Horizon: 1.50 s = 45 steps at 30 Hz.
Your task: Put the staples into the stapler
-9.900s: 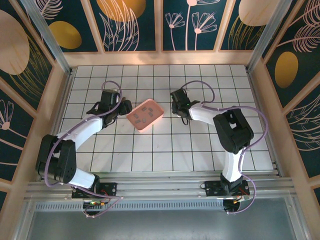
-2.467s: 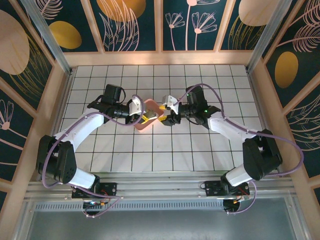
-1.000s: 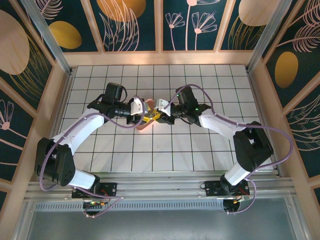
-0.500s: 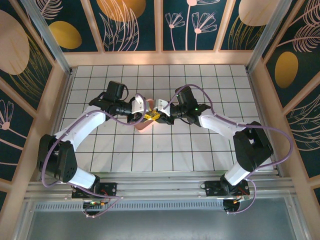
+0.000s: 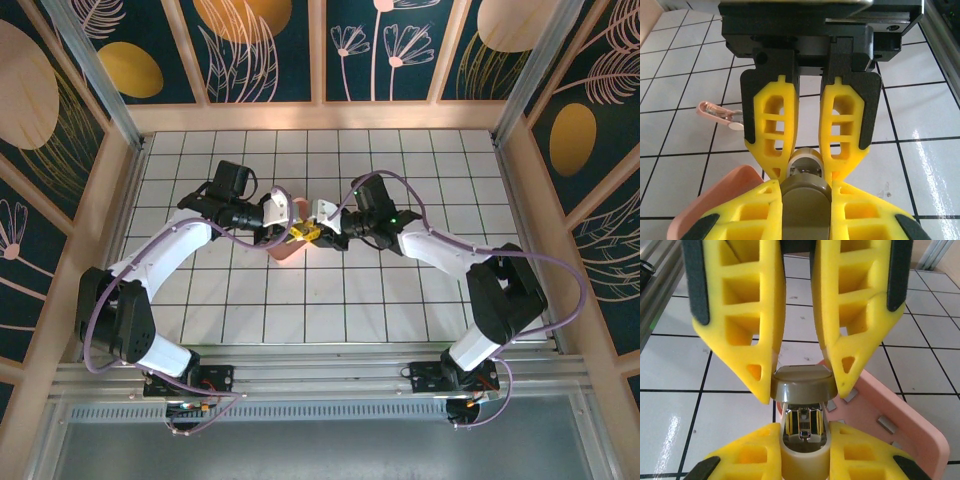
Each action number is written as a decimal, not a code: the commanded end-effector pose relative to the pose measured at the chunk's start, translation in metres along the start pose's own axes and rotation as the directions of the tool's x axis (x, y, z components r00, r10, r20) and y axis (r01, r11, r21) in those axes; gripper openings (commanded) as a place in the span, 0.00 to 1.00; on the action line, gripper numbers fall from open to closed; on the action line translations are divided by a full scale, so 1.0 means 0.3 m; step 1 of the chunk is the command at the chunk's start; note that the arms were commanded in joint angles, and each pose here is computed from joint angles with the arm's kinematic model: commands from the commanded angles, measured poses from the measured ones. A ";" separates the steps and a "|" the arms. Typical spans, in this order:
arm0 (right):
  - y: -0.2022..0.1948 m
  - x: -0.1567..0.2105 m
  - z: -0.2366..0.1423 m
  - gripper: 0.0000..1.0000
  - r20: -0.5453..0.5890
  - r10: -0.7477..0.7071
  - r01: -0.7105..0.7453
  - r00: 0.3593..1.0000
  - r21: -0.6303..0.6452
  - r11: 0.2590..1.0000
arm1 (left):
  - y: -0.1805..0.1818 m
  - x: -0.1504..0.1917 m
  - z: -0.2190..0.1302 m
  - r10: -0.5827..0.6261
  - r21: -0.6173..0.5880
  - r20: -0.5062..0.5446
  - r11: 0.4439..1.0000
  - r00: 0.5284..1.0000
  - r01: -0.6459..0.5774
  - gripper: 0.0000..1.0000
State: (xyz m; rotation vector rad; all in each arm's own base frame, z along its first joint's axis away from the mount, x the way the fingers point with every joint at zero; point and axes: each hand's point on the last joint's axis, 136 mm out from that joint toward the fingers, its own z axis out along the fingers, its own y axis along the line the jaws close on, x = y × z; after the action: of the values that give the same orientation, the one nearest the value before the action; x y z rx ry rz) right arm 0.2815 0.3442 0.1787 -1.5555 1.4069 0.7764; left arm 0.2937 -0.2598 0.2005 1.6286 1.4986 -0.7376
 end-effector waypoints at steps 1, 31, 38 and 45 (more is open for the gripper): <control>-0.010 -0.019 -0.044 0.10 0.071 -0.013 0.010 0.997 0.042 0.999 | -0.025 -0.030 -0.002 -0.011 0.048 0.021 0.999 1.000 0.010 0.09; 0.068 0.143 -0.069 0.19 0.213 0.219 -0.235 0.952 0.056 0.970 | -0.017 -0.169 -0.070 0.022 0.010 0.124 1.000 0.992 -0.024 0.07; 0.066 0.102 -0.063 0.17 0.192 0.165 -0.182 0.967 0.071 0.981 | -0.013 -0.113 -0.050 0.025 -0.006 0.076 1.000 0.997 -0.025 0.42; 0.056 0.010 -0.058 0.16 0.178 0.087 -0.100 0.980 0.065 0.993 | -0.040 -0.068 0.010 0.063 0.028 0.017 0.998 0.998 -0.063 0.55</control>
State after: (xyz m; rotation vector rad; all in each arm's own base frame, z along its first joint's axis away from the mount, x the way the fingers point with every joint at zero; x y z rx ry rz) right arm 0.2623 0.3212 0.1516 -1.3050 1.4573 0.9361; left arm 0.2848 -0.2670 0.2266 1.6145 1.4457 -0.7535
